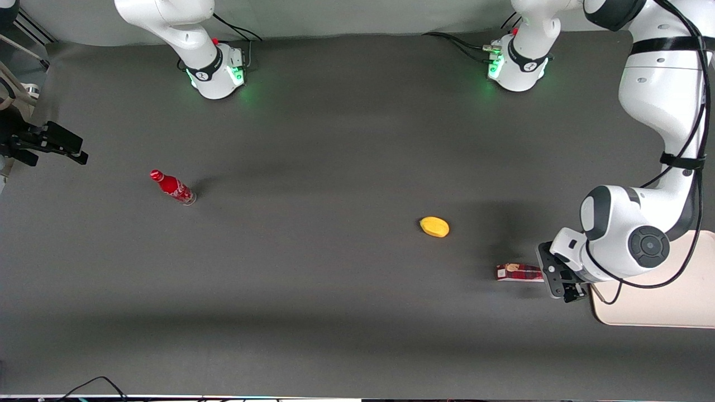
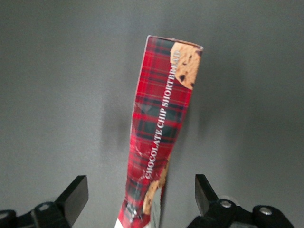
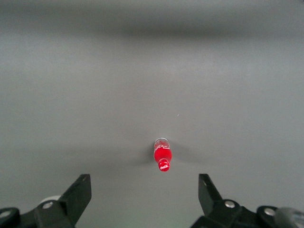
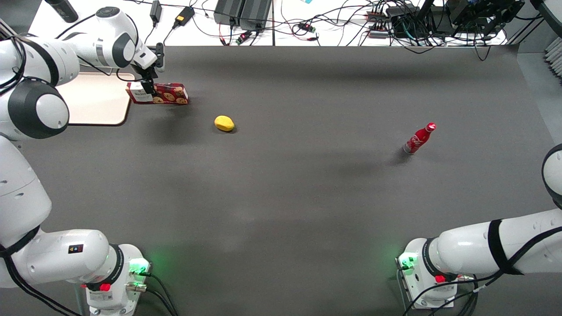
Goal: Place red cookie box on tray
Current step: 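Close the left gripper on the cookie box's end, then lift the cookie box with the left gripper and carry it over the tray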
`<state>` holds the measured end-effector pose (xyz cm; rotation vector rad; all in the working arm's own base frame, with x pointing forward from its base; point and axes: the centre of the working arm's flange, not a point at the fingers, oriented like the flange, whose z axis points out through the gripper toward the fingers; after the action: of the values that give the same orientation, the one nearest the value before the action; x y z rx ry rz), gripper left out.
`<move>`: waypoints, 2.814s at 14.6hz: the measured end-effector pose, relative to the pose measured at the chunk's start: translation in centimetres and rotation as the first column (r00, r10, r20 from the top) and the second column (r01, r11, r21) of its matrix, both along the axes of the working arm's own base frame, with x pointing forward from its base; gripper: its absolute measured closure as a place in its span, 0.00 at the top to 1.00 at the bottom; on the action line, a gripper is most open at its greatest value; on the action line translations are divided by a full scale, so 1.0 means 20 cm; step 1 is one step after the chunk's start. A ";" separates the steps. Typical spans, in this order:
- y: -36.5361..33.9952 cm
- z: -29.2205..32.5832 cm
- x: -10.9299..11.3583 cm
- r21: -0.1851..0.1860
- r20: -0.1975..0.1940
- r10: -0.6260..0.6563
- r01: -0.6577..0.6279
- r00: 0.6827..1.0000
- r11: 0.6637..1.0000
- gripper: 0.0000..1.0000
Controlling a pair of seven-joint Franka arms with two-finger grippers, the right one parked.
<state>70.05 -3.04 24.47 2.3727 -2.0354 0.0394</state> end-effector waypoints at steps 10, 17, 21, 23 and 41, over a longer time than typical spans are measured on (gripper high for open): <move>-0.01 -0.13 0.00 -0.010 0.062 -0.116 0.117 0.991 0.993 0.49; 0.02 -0.12 0.02 -0.039 0.074 -0.080 0.083 0.994 0.996 0.07; 0.12 0.12 0.06 -0.152 0.125 0.092 -0.072 0.988 0.986 0.07; 0.25 0.34 0.08 -0.167 0.144 0.243 -0.218 0.959 0.961 0.07; 2.09 0.10 -0.16 -0.173 0.128 0.968 -0.956 0.215 0.236 0.07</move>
<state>66.78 38.79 26.47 3.2159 -0.1260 0.3631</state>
